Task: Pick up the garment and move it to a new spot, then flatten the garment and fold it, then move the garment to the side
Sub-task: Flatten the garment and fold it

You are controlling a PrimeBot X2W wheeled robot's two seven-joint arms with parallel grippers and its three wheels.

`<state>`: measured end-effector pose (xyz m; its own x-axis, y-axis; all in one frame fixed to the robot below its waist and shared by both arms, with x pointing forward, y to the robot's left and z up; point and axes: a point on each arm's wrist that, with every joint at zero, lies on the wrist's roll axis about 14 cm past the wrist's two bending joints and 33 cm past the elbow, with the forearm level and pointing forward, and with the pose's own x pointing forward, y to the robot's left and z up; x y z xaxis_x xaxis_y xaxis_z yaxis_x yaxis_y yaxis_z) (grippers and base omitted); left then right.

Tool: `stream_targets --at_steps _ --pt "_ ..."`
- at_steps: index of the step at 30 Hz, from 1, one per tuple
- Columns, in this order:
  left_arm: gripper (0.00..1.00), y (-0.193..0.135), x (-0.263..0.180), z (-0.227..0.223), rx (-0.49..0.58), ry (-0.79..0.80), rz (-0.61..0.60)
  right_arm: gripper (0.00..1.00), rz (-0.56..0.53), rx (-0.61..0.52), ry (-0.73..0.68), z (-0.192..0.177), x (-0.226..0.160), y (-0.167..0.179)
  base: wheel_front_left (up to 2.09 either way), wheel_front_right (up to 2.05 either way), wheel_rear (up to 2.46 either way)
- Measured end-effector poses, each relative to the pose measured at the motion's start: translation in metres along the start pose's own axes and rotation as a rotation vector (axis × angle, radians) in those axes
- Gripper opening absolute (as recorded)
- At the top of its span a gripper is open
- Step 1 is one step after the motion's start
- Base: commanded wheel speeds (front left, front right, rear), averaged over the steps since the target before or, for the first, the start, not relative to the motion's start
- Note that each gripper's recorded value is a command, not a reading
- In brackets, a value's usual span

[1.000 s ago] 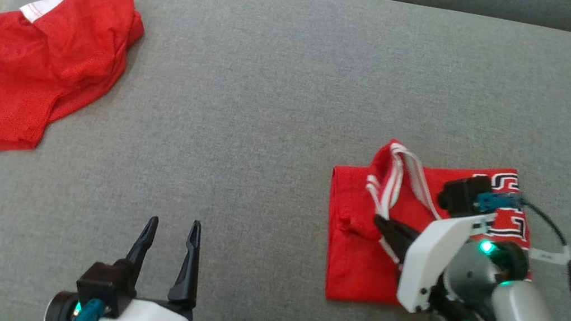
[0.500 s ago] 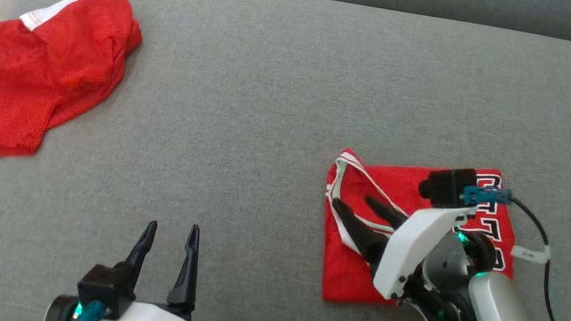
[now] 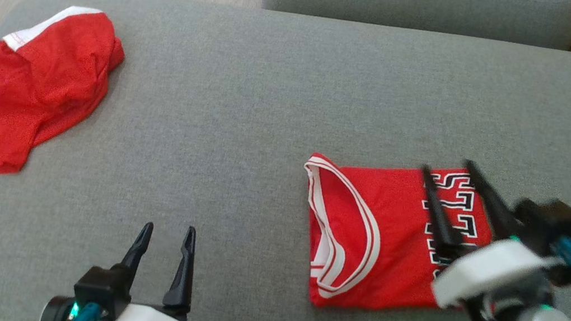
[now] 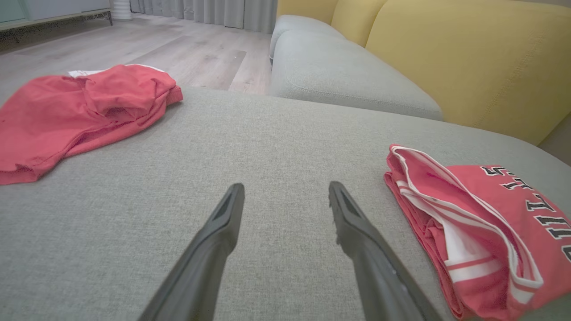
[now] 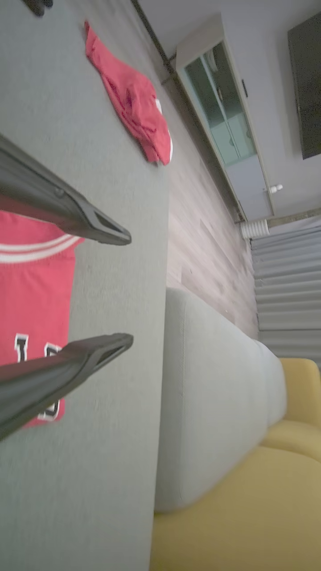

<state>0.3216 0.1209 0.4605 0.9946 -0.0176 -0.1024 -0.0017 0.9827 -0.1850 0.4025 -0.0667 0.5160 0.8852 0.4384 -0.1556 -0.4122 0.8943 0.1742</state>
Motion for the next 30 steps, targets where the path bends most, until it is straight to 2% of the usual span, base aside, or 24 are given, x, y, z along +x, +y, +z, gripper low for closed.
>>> stream_targets --at_steps 5,11,18,30 --pt "1.0 0.006 -0.001 0.007 0.027 -0.026 0.004 1.0 -0.146 -0.155 -0.092 -0.001 -0.028 -0.047 0.0 0.0 0.0" --pt "1.0 0.017 -0.016 0.005 0.073 -0.032 0.01 1.0 -0.29 -0.185 -0.133 -0.028 -0.072 -0.081 0.0 0.0 0.0" --pt "1.0 0.023 -0.026 0.002 0.098 -0.029 0.001 1.0 -0.328 -0.176 -0.109 -0.051 -0.092 -0.083 0.0 0.0 0.0" --pt "1.0 0.044 -0.043 -0.005 0.102 -0.016 0.055 1.0 -0.31 -0.169 -0.072 -0.068 -0.095 -0.075 0.0 0.0 0.0"
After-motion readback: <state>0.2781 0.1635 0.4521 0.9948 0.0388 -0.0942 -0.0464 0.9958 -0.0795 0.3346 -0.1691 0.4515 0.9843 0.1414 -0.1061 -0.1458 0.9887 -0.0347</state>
